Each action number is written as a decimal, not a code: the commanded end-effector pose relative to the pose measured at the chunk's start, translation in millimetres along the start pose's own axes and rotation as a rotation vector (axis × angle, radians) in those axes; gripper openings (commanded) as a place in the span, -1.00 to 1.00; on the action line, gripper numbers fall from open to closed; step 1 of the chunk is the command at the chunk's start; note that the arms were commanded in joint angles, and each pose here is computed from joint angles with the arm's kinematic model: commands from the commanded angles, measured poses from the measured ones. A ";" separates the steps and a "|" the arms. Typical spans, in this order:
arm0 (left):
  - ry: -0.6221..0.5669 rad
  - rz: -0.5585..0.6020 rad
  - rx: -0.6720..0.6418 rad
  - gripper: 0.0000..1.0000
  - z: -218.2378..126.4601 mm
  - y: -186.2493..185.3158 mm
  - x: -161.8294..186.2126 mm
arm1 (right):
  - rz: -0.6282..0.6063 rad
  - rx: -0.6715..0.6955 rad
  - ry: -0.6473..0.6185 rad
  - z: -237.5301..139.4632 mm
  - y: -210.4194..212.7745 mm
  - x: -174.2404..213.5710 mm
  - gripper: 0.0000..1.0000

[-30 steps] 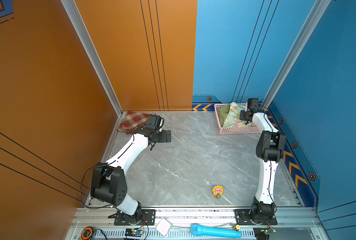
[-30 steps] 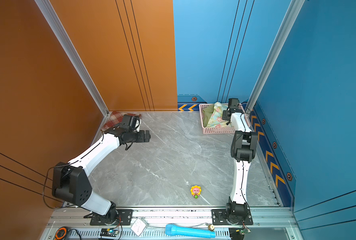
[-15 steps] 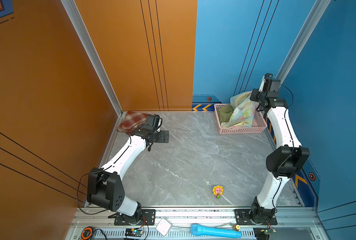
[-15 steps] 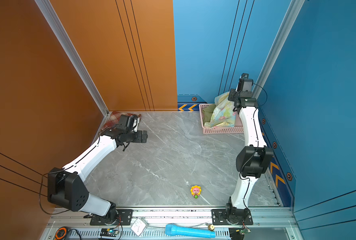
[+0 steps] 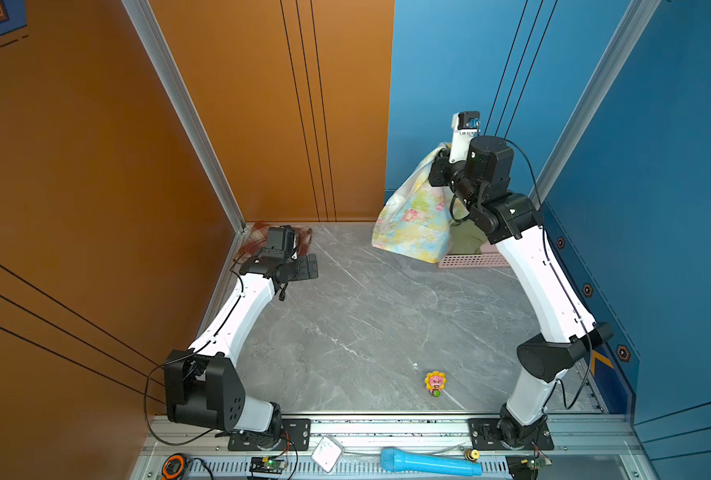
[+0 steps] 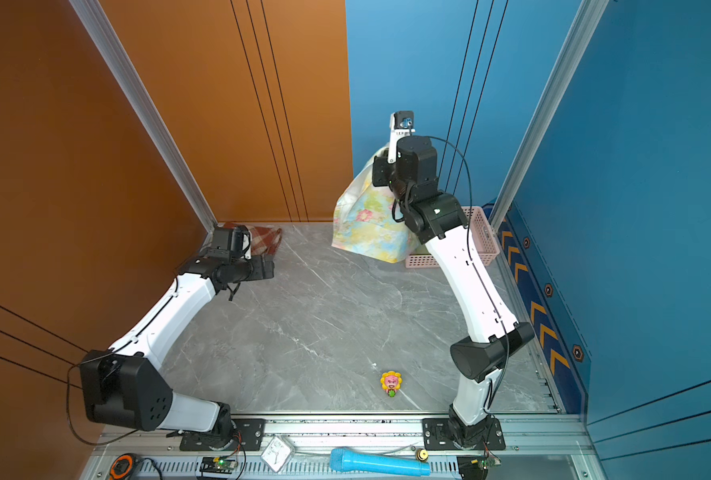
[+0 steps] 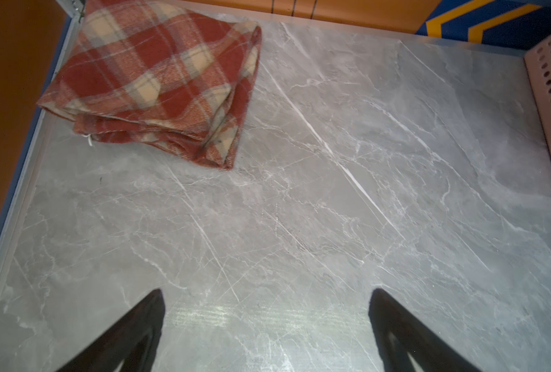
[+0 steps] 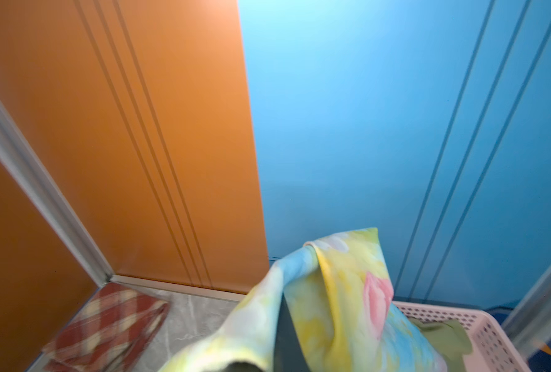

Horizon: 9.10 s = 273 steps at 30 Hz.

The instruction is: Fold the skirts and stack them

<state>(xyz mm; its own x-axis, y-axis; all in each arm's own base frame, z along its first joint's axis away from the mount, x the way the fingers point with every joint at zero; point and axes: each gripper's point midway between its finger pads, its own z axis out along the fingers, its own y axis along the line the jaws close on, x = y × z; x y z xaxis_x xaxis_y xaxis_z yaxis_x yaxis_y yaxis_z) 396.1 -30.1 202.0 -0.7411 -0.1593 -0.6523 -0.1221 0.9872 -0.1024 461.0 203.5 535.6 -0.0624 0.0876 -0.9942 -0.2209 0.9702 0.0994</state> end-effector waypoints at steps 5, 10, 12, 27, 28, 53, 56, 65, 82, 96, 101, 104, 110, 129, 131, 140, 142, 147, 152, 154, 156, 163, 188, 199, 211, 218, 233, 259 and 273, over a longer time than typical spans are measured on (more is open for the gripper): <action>-0.061 -0.124 -0.044 0.99 -15.9 35.9 -8.5 | 0.020 -0.013 0.008 14.4 28.1 11.7 -1.00; -0.074 -0.174 -0.067 0.99 -19.5 49.7 -9.4 | -0.051 -0.032 0.168 1.8 34.3 88.2 -1.00; -0.082 -0.189 -0.080 0.99 -21.8 54.4 -9.0 | -0.058 -0.019 0.215 -13.0 25.3 134.5 -1.00; -0.052 -0.218 -0.057 0.98 -12.8 54.0 -5.4 | -0.055 -0.024 0.412 -70.0 -11.0 240.6 0.50; -0.051 -0.218 -0.055 0.98 -12.5 53.2 -5.4 | -0.053 -0.023 0.424 -69.9 -11.7 242.7 0.51; 0.448 0.103 0.124 0.95 65.8 -85.4 115.3 | -0.026 -0.074 0.789 25.3 -2.4 369.5 0.61; 0.520 0.093 0.152 0.91 76.1 -93.3 131.8 | -0.020 -0.075 0.790 26.0 -3.8 371.5 0.62; 0.593 0.092 0.164 0.48 100.0 -109.9 151.8 | 0.007 -0.070 0.799 26.1 -9.2 382.3 0.60; 0.273 -0.129 0.195 -1.00 69.4 -42.9 21.4 | 0.052 -0.127 0.709 16.5 -2.2 359.7 0.59; 0.338 -0.150 0.168 -1.00 83.1 -24.8 37.6 | 0.153 -0.185 0.706 105.2 40.6 407.0 0.55; 0.345 -0.145 0.164 -1.00 83.2 -24.1 41.7 | 0.162 -0.161 0.763 118.6 45.9 440.7 0.54; 0.351 -0.147 0.165 -1.00 85.2 -23.6 42.8 | 0.162 -0.163 0.797 121.5 50.4 459.7 0.53; 0.368 -0.158 0.172 -1.00 92.4 -24.3 44.3 | 0.183 -0.195 0.841 124.9 63.5 484.9 0.41; 0.018 -0.173 0.209 -1.00 -1.0 -22.7 -96.6 | 0.092 -0.283 0.395 96.0 75.8 238.9 -1.00; 0.005 -0.159 0.202 -1.00 -15.9 -23.7 -88.4 | 0.064 -0.277 0.353 69.7 74.5 225.0 -1.00; 0.154 -0.229 0.084 -1.00 6.2 -5.2 56.0 | -0.001 -0.202 0.516 -45.2 36.2 373.3 0.53; 0.223 -0.236 0.054 -1.00 18.9 -6.7 94.1 | 0.004 -0.163 0.572 -55.6 25.9 391.0 0.63; 0.340 -0.243 0.037 -1.00 42.8 -20.9 160.4 | -0.003 -0.176 0.607 -54.6 25.5 391.4 0.67; 0.380 -0.220 0.025 -1.00 52.3 -29.0 183.0 | -0.018 -0.248 0.657 -25.2 45.8 392.4 0.68; 0.380 -0.208 0.018 -1.00 54.0 -30.1 184.3 | -0.012 -0.283 0.675 -14.1 58.0 399.3 0.68; 0.386 -0.201 0.017 -1.00 55.5 -30.7 185.6 | -0.005 -0.327 0.705 -6.0 74.0 409.8 0.68; 0.396 -0.185 0.014 -1.00 59.1 -30.2 189.9 | 0.026 -0.395 0.792 18.4 106.8 447.1 0.70; 0.392 -0.232 0.031 -1.00 72.8 -31.8 173.5 | 0.203 -0.629 0.726 -2.1 150.8 400.5 -0.88; 0.231 -0.182 0.073 -1.00 23.6 -40.9 94.3 | 0.045 -0.542 0.461 -14.5 123.9 293.9 -1.00; -0.148 -0.105 0.106 -1.00 -149.9 -10.6 11.6 | -0.046 -0.411 0.110 -85.3 95.5 136.3 -1.00; -0.340 -0.093 0.114 -1.00 -239.5 5.8 0.2 | 0.075 -0.386 0.066 -135.6 76.7 91.5 -1.00; 0.138 -0.186 0.064 0.31 17.3 -8.4 -19.0 | 0.347 -0.222 0.529 96.6 36.0 299.6 0.52; 0.369 -0.181 0.002 0.71 26.3 2.5 102.3 | -0.073 -0.109 0.945 -18.8 58.2 455.4 0.52; 0.362 -0.121 0.026 0.71 42.7 -24.8 77.8 | -0.086 -0.024 1.000 19.7 14.3 482.3 0.15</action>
<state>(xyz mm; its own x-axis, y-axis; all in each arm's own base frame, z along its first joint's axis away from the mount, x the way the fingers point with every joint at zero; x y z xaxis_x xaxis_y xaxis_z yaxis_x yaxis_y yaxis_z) 368.1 -65.9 120.8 -0.9038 -0.2675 -0.3340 -0.2104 0.9574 -0.1976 447.5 268.0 74.0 -0.8145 -0.1884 -0.5488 -0.2722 0.9593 0.0747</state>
